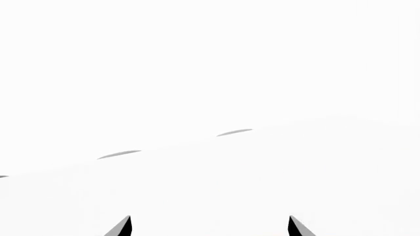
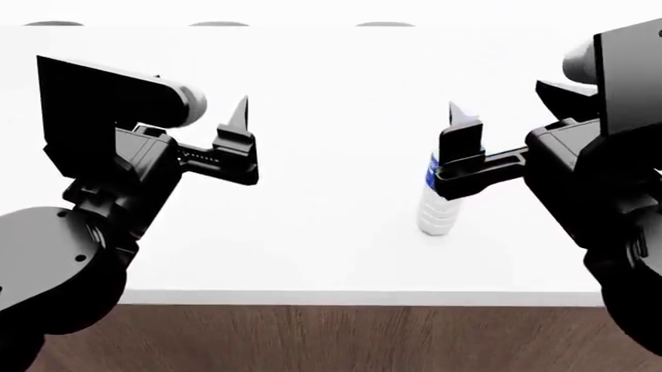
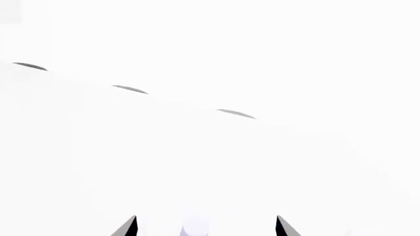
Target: Move the drinks to the dining counter.
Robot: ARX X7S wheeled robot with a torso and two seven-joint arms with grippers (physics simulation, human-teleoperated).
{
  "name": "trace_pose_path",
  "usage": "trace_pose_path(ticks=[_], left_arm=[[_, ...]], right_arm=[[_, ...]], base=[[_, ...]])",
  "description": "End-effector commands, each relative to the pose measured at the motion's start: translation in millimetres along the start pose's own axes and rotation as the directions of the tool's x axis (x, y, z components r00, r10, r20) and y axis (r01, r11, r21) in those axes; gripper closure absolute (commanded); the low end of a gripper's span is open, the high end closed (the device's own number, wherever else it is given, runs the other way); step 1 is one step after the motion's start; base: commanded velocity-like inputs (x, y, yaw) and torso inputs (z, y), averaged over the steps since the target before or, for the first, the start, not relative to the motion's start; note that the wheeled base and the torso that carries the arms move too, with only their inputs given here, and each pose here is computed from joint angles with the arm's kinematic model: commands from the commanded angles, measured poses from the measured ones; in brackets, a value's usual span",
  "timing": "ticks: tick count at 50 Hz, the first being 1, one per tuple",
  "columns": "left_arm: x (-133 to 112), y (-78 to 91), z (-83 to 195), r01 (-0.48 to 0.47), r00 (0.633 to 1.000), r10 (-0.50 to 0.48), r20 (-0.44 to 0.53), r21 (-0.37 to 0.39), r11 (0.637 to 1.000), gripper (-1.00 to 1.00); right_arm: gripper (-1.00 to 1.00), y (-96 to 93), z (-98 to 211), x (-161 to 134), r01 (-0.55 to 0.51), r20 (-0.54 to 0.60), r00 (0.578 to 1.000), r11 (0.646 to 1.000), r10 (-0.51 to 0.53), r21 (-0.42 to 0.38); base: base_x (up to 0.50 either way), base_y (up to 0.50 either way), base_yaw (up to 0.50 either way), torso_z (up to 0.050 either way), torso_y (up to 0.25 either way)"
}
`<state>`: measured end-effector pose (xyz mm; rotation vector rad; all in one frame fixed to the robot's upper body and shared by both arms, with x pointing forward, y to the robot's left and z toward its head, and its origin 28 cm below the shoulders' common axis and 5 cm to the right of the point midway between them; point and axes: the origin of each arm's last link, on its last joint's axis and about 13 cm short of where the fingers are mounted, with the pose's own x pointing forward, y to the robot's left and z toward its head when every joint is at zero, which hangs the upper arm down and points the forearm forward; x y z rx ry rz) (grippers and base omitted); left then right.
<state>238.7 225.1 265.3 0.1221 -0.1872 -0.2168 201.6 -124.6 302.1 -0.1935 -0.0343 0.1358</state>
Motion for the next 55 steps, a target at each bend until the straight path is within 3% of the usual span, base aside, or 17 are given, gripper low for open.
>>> trace_pose_path(ticks=[1,20,31,43,55], left_arm=[[-3,-1.0,7,0.001,1.0,-0.001,0.016,0.006,1.0,-1.0],[-26,-2.8,37,-0.012,0.996,0.009,0.088,0.026,1.0,-1.0],[-45,-0.9,63,-0.047,0.991,0.039,0.131,0.056,0.997,-1.0],[-73,27.2,106,-0.205,0.965,0.188,0.184,0.075,0.976,-1.0],[-116,48.1,146,-0.343,0.915,0.313,0.253,0.08,0.936,-1.0]], right_arm=[[-1.0,-1.4,22,-29,0.027,0.091,0.996,1.0,-0.026,-0.015],[-1.0,-2.3,55,-94,0.104,0.243,0.966,0.994,-0.091,-0.038],[-1.0,-13.1,72,-118,0.169,0.301,0.94,0.986,-0.157,-0.013],[-1.0,-34.5,93,-144,0.276,0.353,0.895,0.96,-0.274,0.045],[-1.0,-36.8,116,-163,0.296,0.416,0.862,0.954,-0.289,0.048]], base=[[0.0,0.0,0.0,0.0,0.0],[0.0,0.0,0.0,0.0,0.0],[0.0,0.0,0.0,0.0,0.0],[0.0,0.0,0.0,0.0,0.0],[0.0,0.0,0.0,0.0,0.0]])
